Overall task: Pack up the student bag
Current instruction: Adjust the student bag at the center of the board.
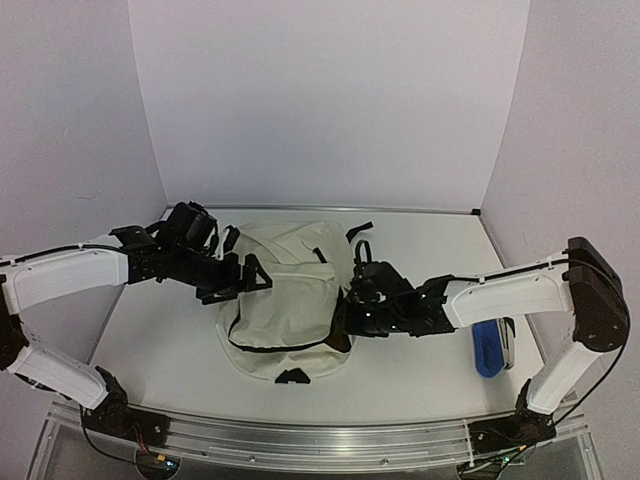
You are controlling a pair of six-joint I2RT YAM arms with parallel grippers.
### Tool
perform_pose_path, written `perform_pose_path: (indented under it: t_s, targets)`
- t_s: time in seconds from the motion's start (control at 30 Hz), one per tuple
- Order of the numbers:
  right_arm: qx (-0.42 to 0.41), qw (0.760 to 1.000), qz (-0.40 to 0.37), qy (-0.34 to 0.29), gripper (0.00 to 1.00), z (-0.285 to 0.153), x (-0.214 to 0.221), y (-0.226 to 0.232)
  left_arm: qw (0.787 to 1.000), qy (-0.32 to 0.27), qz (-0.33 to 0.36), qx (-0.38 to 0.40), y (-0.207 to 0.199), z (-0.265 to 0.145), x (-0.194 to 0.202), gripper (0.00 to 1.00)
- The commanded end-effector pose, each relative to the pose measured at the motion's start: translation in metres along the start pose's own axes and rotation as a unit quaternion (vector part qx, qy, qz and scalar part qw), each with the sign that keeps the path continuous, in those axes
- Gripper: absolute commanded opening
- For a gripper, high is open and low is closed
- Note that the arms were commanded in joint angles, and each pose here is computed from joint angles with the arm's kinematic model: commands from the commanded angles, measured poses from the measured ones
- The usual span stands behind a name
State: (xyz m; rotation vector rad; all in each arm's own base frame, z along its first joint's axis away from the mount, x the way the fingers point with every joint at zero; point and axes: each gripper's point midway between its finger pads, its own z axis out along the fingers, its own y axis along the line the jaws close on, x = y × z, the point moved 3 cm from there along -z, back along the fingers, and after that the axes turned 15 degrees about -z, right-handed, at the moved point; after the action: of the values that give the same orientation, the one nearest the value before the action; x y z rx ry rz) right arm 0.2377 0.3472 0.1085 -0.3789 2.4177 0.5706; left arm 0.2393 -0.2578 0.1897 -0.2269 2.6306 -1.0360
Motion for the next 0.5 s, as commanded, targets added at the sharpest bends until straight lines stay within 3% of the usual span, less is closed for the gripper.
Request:
perform_pose_path:
  t_s: [0.0,0.1,0.3,0.37,0.47]
  targets:
    - [0.046,0.999,0.014,-0.021,0.23,0.002,-0.003,-0.014,0.998,-0.001,-0.013,-0.068,0.008,-0.001,0.005,1.0]
    - [0.059,0.998,0.02,-0.028,0.27,-0.002,-0.006,-0.022,0.994,0.019,-0.021,-0.107,0.019,0.008,0.016,1.0]
    - [0.074,0.997,0.019,-0.02,0.28,0.003,-0.001,-0.035,0.995,0.036,-0.033,-0.085,0.018,0.019,0.026,0.98]
    - [0.08,0.996,0.018,-0.019,0.27,0.005,0.0,-0.038,0.995,0.036,-0.034,-0.092,0.02,0.021,0.026,0.88]
    - [0.089,0.996,0.021,-0.022,0.26,0.003,0.001,-0.044,0.993,0.031,-0.033,-0.108,0.025,0.021,0.024,0.64]
